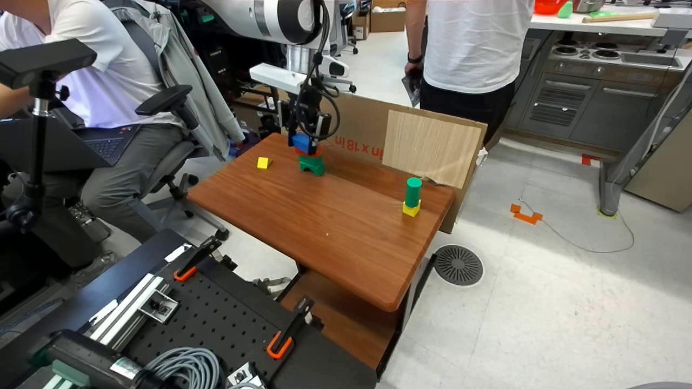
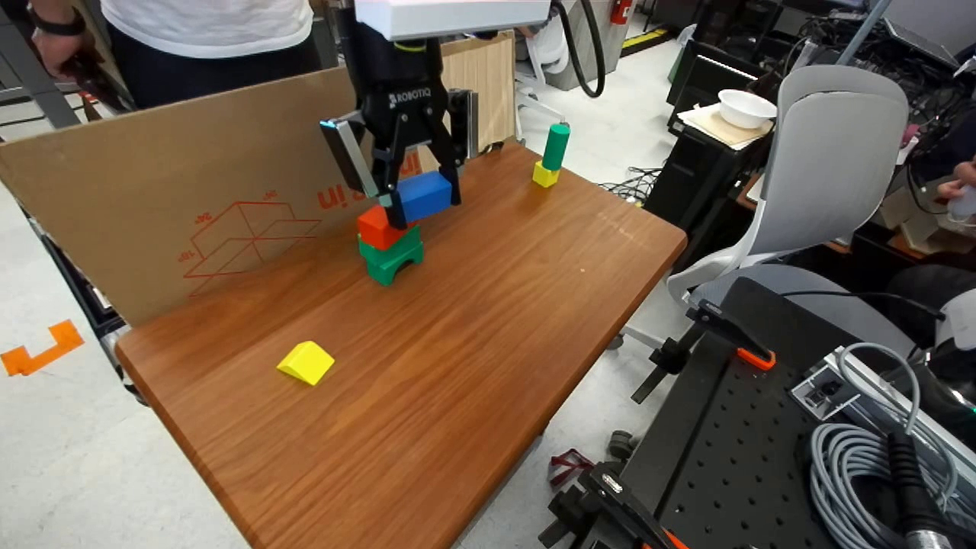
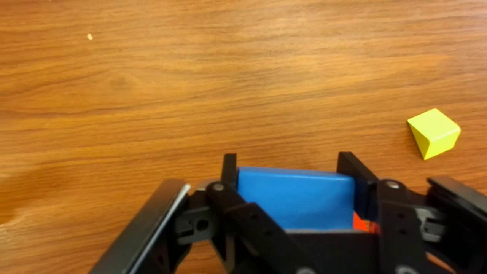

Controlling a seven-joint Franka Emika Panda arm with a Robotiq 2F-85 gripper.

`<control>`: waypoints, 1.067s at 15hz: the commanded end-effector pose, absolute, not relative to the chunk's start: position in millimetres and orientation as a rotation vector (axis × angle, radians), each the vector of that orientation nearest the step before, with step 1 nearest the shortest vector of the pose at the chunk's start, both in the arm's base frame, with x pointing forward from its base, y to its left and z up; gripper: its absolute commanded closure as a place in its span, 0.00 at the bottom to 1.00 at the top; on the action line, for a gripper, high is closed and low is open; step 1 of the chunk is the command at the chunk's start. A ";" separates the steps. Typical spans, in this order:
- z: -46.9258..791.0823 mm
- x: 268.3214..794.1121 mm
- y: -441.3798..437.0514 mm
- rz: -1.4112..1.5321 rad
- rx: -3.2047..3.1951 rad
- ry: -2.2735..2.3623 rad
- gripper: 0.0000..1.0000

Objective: Put the blue building block on top of the orange building block

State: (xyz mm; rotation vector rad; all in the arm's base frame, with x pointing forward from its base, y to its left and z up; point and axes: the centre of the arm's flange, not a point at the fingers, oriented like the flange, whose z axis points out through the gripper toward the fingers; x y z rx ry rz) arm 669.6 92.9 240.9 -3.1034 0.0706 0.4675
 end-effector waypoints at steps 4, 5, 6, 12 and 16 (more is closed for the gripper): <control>251.0 667.2 96.1 0.468 -3.125 0.080 0.58; 250.6 667.6 97.3 0.469 -3.123 0.077 0.58; 250.3 667.9 98.0 0.469 -3.124 0.076 0.58; 250.2 676.8 92.8 0.462 -3.122 0.087 0.58; 247.1 685.3 89.9 0.461 -3.129 0.087 0.58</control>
